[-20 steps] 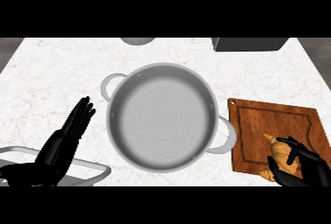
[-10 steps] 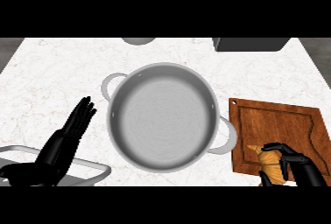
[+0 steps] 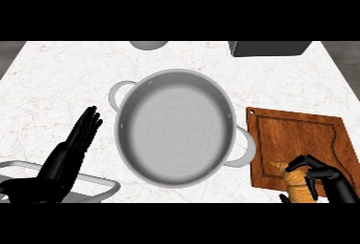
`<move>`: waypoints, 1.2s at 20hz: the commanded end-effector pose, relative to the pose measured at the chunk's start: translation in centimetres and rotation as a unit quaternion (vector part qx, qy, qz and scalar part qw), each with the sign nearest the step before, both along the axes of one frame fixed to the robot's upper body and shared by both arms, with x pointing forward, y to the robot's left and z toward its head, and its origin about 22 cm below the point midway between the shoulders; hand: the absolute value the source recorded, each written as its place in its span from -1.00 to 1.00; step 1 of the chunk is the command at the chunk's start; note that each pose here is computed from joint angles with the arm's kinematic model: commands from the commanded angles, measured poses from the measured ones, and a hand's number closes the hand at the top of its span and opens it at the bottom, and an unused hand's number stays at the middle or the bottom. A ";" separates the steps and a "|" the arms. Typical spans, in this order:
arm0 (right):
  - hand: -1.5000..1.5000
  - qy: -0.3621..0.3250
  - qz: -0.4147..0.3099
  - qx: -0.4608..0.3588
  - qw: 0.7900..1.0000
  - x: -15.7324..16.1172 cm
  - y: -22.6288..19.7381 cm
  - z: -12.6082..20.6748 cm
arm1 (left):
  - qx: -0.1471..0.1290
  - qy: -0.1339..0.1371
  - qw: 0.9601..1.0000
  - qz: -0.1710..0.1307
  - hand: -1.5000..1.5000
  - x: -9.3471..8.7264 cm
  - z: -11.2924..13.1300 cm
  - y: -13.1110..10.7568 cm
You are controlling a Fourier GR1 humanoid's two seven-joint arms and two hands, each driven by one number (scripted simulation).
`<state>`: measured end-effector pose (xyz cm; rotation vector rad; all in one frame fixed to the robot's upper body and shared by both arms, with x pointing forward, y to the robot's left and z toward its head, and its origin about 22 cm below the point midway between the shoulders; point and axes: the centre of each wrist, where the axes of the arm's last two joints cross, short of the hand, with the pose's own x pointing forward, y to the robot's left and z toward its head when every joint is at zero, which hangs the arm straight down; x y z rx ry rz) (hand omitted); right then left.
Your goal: Pick the croissant from the cutting board and place it in the pot
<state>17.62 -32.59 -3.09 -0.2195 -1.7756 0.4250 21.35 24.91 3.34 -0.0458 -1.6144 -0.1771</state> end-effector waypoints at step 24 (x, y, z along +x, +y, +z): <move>1.00 -0.052 -0.007 -0.250 0.967 5.1 11.4 18.0 | 0.037 0.130 0.990 -0.038 0.00 1.0 -3.3 -0.7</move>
